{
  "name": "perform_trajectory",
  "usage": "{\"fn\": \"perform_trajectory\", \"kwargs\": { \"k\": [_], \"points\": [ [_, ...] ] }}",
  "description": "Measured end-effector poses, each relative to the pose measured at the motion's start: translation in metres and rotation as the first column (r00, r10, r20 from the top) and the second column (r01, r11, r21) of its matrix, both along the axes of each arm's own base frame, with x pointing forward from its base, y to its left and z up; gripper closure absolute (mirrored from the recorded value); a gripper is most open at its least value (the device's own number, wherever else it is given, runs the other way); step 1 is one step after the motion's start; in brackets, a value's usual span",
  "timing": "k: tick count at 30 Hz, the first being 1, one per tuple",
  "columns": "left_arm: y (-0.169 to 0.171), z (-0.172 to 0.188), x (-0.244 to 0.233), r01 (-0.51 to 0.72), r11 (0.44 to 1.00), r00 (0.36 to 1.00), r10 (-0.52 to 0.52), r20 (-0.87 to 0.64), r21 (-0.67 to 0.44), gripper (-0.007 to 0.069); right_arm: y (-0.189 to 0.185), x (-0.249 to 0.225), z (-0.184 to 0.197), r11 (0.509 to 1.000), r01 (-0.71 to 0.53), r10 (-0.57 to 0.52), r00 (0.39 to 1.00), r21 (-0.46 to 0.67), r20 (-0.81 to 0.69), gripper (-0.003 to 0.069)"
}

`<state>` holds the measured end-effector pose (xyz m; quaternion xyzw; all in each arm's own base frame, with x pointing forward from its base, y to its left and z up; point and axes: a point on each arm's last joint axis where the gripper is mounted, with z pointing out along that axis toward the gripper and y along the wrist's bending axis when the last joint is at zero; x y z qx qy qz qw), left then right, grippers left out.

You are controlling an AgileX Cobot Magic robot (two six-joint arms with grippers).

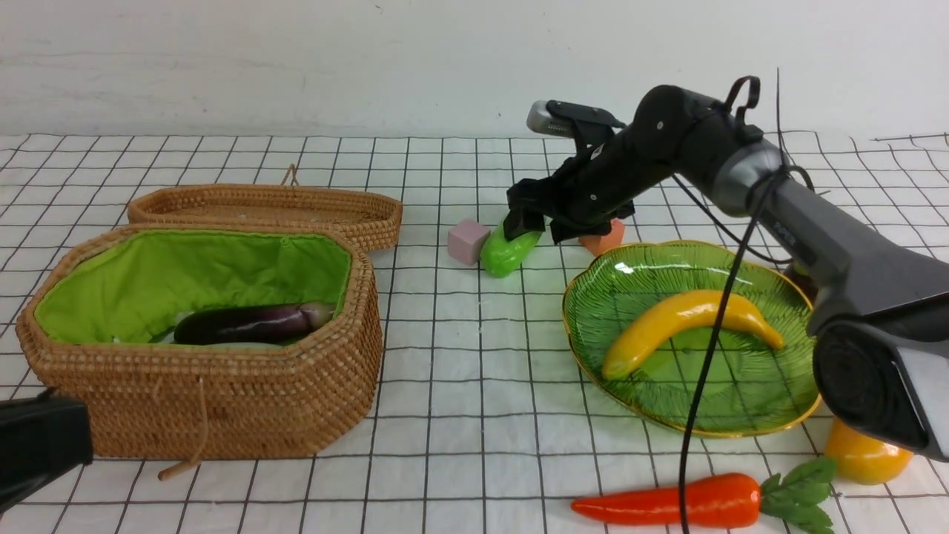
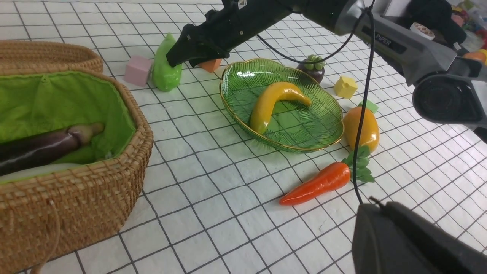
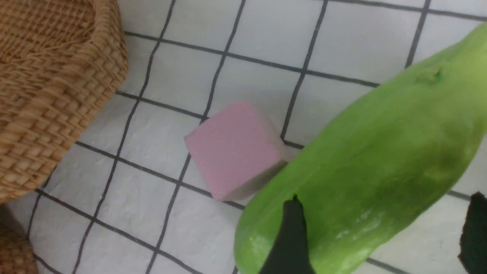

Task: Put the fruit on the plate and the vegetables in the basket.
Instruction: Take a chayote with your right arm and place it on the basket on the left.

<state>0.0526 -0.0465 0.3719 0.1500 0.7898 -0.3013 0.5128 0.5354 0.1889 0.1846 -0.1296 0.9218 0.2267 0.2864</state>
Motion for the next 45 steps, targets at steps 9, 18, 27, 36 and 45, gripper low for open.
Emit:
{"fn": "perform_trajectory", "kwargs": {
  "k": [9, 18, 27, 36, 45],
  "points": [
    [0.0, 0.0, 0.0, 0.004, 1.0, 1.0, -0.004, -0.006, -0.008, 0.0638, -0.011, -0.009, 0.013, 0.997, -0.025, 0.02, 0.998, -0.079, -0.064, 0.0107],
    [0.0, 0.0, 0.0, 0.004, 1.0, 1.0, -0.004, -0.007, -0.008, 0.0638, -0.007, -0.006, 0.036, 1.0, 0.022, -0.022, 1.0, -0.006, 0.014, 0.0107],
    [0.0, 0.0, 0.0, 0.004, 1.0, 1.0, -0.004, -0.007, -0.008, 0.0635, -0.004, -0.007, 0.019, 0.998, 0.057, -0.057, 0.996, -0.012, -0.065, 0.0107],
    [0.0, 0.0, 0.0, 0.004, 1.0, 1.0, -0.004, -0.007, -0.008, 0.0635, -0.007, -0.007, 0.014, 0.987, 0.161, -0.16, 0.978, -0.006, -0.132, 0.0091],
    [0.0, 0.0, 0.0, 0.004, 1.0, 1.0, -0.004, -0.008, -0.008, 0.0633, -0.004, 0.0, -0.011, 0.981, 0.195, -0.191, 0.971, 0.015, -0.141, 0.0034]
  ]
}}
